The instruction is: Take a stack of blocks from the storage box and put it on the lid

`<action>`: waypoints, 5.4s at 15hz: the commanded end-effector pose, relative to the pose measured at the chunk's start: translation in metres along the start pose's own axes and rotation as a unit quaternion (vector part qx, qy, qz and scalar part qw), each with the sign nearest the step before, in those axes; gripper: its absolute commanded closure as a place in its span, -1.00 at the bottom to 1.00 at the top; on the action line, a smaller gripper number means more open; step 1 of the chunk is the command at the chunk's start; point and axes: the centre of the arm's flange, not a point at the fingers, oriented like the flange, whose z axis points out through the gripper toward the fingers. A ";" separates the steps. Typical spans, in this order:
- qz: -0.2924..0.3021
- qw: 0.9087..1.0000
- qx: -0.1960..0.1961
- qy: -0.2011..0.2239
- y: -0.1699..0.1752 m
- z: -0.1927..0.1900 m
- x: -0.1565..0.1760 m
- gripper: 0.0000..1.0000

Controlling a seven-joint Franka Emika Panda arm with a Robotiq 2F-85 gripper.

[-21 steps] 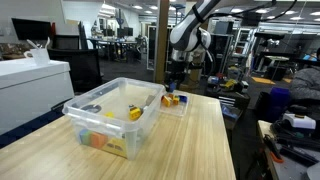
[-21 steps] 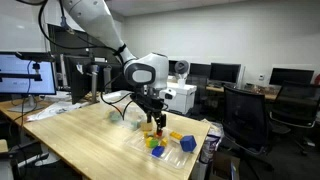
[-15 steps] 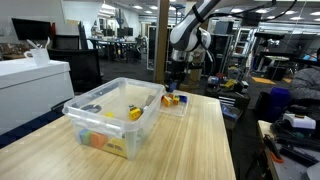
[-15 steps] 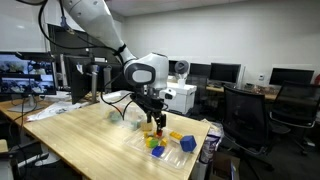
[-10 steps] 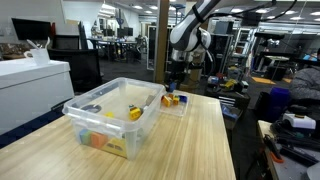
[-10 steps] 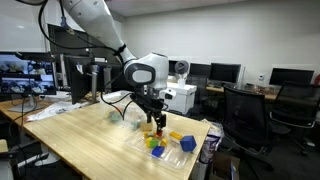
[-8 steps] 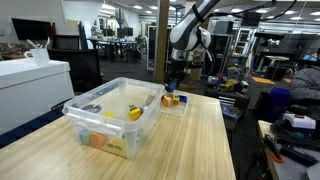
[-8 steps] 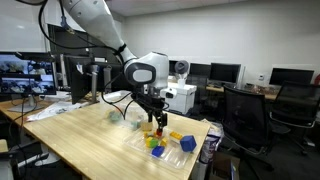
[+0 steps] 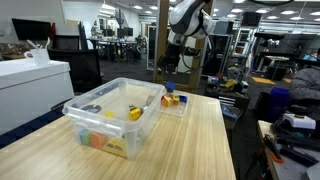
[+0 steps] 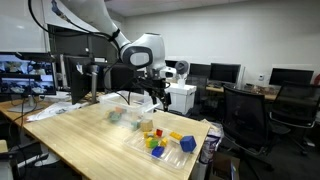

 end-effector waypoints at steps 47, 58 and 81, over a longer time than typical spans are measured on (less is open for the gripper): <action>-0.023 0.998 -0.006 -0.054 -0.226 0.124 -0.003 -1.00; 0.048 0.997 -0.044 -0.051 -0.201 0.166 -0.001 -0.47; 0.109 0.984 0.066 0.121 0.033 -0.065 -0.002 0.77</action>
